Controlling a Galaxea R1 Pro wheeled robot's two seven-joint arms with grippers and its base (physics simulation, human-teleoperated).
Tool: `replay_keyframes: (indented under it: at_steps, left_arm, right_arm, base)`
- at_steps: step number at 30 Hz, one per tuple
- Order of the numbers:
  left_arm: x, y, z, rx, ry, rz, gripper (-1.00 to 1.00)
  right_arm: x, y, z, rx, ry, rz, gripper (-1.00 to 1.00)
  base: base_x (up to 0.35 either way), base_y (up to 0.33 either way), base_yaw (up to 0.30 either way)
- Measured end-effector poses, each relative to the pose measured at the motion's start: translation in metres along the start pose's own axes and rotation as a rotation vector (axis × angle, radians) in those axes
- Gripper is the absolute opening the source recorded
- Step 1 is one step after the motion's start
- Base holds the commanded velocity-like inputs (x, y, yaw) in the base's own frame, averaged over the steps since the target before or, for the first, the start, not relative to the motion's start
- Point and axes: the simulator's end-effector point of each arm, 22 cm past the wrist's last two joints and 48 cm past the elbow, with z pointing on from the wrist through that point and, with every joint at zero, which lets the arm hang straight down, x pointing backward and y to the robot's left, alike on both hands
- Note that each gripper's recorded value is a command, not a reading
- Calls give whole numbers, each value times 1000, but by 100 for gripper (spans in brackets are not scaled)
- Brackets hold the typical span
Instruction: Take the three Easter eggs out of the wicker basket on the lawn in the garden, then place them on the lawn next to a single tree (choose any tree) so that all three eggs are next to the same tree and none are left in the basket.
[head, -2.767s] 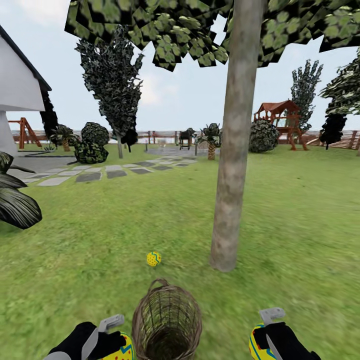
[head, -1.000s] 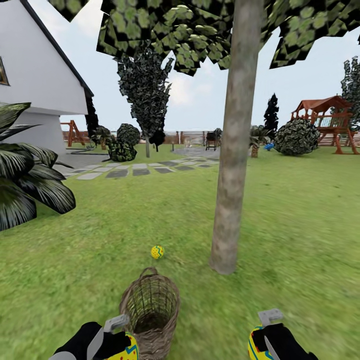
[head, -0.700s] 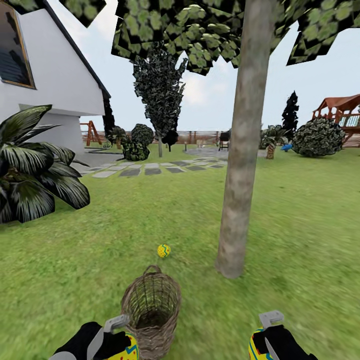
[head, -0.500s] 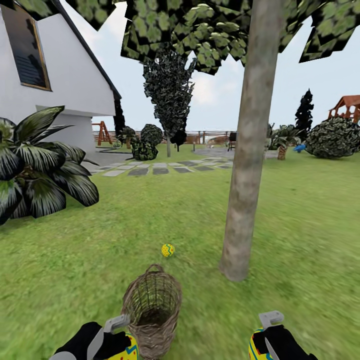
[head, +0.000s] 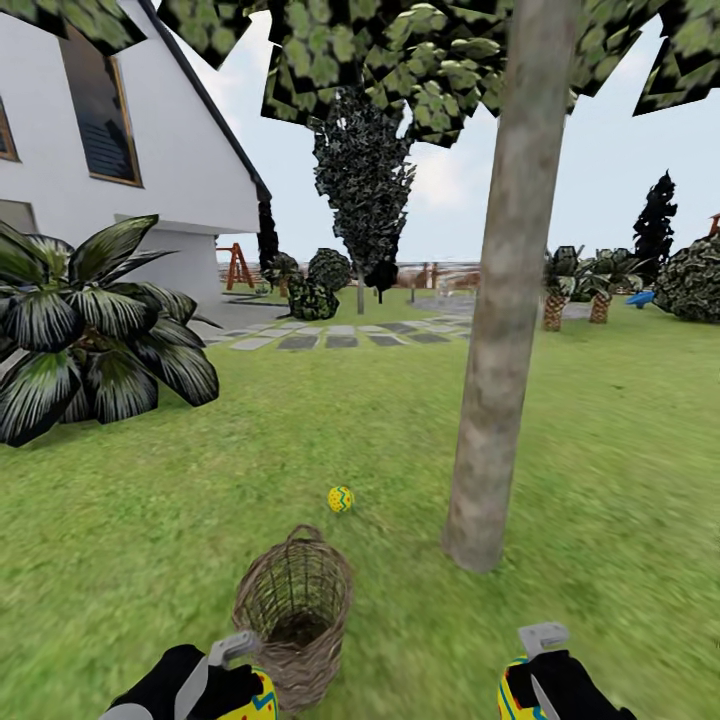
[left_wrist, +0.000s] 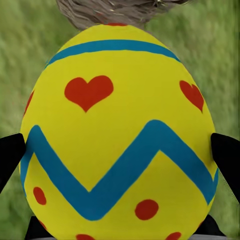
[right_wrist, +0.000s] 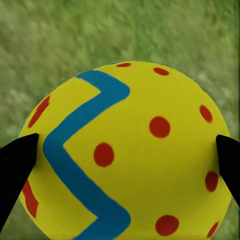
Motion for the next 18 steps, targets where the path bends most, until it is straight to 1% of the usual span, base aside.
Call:
replay_keyframes:
  at_steps: [5, 18]
  left_arm:
    - [0, 0, 0, 0, 0, 0, -100]
    - [-1, 0, 0, 1, -2, 0, -100]
  right_arm:
    - [0, 0, 0, -3, 1, 7, -100]
    - [0, -2, 0, -2, 1, 7, -100]
  base:
    - [0, -316, 0]
    - [0, -316, 0]
